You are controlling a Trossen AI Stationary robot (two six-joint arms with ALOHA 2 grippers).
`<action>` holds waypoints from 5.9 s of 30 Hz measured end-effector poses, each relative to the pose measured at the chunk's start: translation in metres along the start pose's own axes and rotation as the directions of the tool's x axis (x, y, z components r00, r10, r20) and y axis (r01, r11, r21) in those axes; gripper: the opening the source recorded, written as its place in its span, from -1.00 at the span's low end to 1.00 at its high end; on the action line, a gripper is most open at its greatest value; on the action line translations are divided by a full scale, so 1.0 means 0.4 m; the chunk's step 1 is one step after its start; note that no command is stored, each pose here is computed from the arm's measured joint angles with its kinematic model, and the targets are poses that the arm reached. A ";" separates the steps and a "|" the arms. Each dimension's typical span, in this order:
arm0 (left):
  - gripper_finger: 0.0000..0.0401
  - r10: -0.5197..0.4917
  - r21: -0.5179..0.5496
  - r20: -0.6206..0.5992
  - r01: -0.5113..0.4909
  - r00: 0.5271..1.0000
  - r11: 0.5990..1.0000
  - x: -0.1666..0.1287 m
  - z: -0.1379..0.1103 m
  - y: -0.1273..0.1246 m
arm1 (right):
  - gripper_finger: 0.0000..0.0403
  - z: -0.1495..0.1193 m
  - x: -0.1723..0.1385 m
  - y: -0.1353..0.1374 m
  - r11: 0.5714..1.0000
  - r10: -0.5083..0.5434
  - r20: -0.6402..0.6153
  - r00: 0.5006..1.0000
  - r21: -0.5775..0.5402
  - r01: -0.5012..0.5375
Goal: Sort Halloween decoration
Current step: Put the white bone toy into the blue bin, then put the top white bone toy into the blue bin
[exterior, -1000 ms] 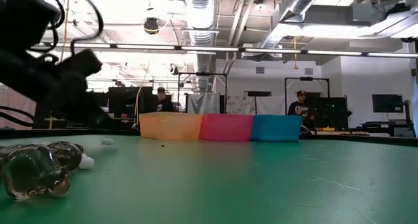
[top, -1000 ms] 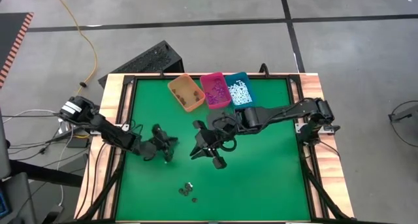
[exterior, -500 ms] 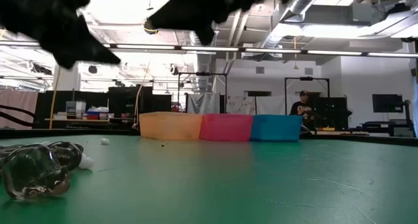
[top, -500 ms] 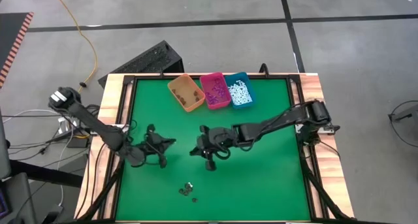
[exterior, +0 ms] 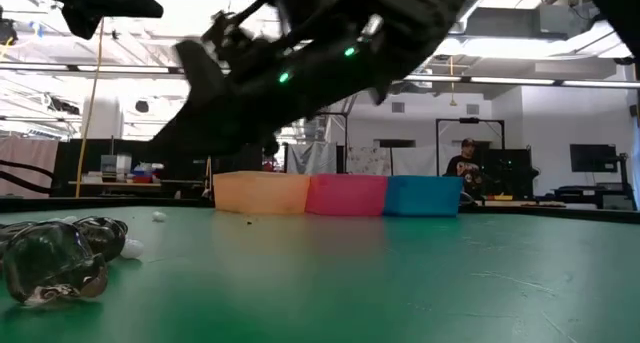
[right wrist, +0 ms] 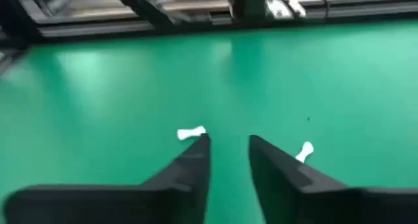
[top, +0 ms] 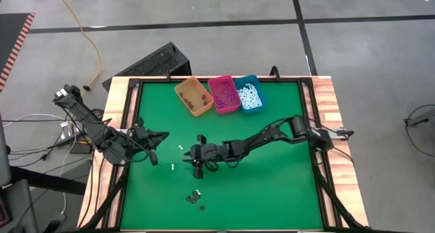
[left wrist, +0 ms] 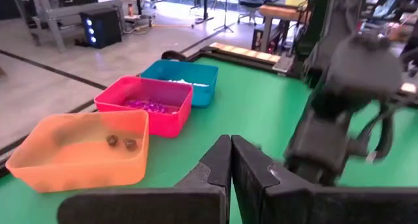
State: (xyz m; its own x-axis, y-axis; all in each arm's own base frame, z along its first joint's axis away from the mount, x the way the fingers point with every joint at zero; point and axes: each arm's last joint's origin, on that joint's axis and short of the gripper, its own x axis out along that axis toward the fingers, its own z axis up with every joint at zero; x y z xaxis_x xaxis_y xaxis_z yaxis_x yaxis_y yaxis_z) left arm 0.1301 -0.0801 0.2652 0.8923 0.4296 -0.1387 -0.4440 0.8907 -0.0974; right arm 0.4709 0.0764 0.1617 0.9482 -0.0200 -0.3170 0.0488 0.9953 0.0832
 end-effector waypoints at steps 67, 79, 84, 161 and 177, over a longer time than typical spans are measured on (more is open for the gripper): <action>-1.00 -0.038 0.022 -0.008 0.038 0.999 0.999 -0.039 -0.001 0.026 | -0.77 0.133 0.041 -0.158 0.957 -0.275 -0.198 0.941 -0.153 0.248; -1.00 -0.018 0.002 -0.024 0.018 1.000 1.000 -0.054 -0.024 0.035 | -0.77 0.144 -0.272 -0.352 0.862 -0.506 -0.223 0.833 -0.100 0.496; -1.00 -0.009 -0.015 -0.019 0.009 1.000 1.000 -0.054 -0.024 0.036 | -0.77 0.105 -0.414 -0.426 0.763 -0.638 -0.238 0.733 -0.066 0.643; -1.00 0.097 0.085 -0.188 -0.082 0.977 0.993 0.092 -0.323 -0.325 | -0.27 0.114 -0.436 -0.168 0.999 -0.013 0.091 0.996 0.051 0.008; -1.00 0.032 0.096 -0.378 0.005 0.925 0.995 -0.014 -0.138 -0.185 | -0.26 0.004 -0.090 0.037 0.992 0.124 0.066 0.990 -0.046 -0.121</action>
State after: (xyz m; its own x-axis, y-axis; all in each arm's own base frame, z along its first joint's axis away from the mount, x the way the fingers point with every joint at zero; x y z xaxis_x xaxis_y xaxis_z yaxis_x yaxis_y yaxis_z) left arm 0.1535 -0.1566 0.2188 0.7807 0.3698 -0.5037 -0.4296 0.9030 -0.0028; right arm 0.4382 0.0915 0.1760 0.9655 0.0975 -0.2415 -0.0809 0.9937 0.0777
